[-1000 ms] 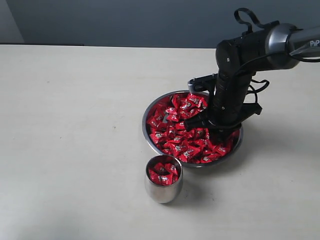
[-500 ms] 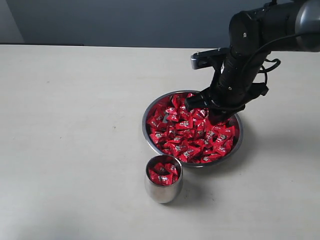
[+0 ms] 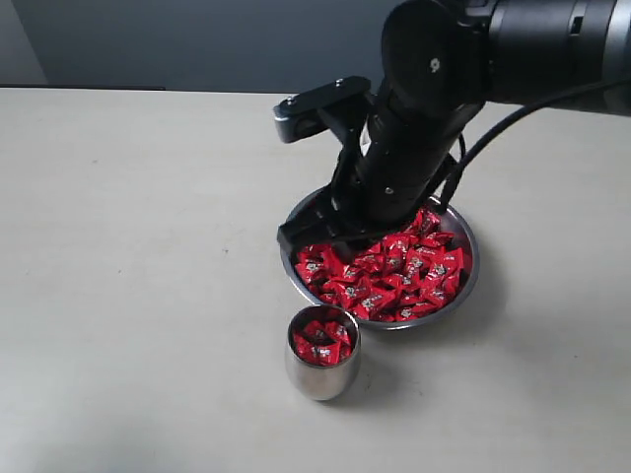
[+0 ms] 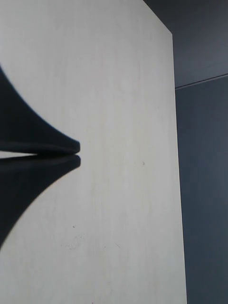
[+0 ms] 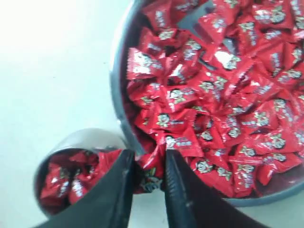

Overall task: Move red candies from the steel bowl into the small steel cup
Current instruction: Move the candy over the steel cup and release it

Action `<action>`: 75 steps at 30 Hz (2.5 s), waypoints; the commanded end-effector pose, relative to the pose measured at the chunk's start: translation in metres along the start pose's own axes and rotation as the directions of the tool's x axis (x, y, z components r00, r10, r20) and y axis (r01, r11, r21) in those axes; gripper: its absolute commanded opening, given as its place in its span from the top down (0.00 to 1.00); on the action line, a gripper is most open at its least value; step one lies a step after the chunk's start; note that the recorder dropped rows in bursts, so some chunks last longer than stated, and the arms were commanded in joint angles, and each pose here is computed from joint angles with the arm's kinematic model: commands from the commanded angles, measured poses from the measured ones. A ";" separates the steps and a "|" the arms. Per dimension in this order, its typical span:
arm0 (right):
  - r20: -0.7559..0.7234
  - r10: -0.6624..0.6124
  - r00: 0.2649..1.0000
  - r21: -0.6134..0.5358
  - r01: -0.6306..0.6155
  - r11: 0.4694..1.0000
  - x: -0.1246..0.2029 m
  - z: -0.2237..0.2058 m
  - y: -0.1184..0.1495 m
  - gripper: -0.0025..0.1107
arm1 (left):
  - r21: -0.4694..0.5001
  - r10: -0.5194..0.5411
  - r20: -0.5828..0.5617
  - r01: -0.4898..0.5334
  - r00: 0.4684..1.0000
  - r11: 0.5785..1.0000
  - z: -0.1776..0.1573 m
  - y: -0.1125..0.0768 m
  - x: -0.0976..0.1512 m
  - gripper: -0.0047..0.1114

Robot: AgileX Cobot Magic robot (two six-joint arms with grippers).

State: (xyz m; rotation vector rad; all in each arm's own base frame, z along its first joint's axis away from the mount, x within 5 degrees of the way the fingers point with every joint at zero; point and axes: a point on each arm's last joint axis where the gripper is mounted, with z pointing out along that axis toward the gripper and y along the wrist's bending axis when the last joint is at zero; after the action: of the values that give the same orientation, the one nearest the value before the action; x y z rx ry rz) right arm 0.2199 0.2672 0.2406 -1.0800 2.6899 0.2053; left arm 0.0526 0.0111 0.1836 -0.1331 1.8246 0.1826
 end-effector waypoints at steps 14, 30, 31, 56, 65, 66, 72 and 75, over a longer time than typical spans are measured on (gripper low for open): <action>-0.097 -0.103 0.990 -0.032 0.100 0.994 0.017 0.025 0.030 0.99 | 0.005 0.002 0.008 -0.002 1.000 1.000 0.000 0.000 0.001 0.96; -0.074 -0.176 0.982 -0.041 0.173 0.984 0.019 0.025 0.043 0.99 | 0.005 0.002 0.008 -0.002 1.000 1.000 0.000 0.000 0.001 0.96; -0.079 -0.176 0.981 -0.041 0.173 0.984 0.019 0.026 0.043 0.99 | 0.005 0.002 0.008 -0.002 1.000 1.000 0.000 0.000 0.001 0.96; -0.115 -0.186 0.976 -0.067 0.180 0.981 0.019 0.043 0.046 0.82 | 0.005 0.002 0.008 -0.002 1.000 1.000 0.000 0.000 0.001 0.96; -0.115 -0.186 0.976 -0.067 0.180 0.981 0.019 0.043 0.046 0.72 | 0.005 0.002 0.008 -0.002 1.000 1.000 0.000 0.000 0.001 0.96; -0.115 -0.186 0.976 -0.067 0.180 0.981 0.019 0.043 0.046 0.72 | 0.005 0.002 0.008 -0.002 1.000 1.000 0.000 0.000 0.001 0.96; -0.107 -0.186 0.977 -0.068 0.180 0.981 0.019 0.040 0.046 0.72 | 0.005 0.002 0.008 -0.002 1.000 1.000 0.000 0.000 0.001 0.96; -0.086 -0.186 0.979 -0.069 0.180 0.981 0.018 0.035 0.046 0.72 | 0.005 0.002 0.008 -0.002 1.000 1.000 0.000 0.000 0.001 0.96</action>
State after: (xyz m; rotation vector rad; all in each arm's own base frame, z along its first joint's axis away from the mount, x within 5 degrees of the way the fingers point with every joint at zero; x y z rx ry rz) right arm 0.1819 0.2969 0.1965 -1.3839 2.6858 0.1908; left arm 0.0526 0.0111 0.1836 -0.1331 1.8246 0.1826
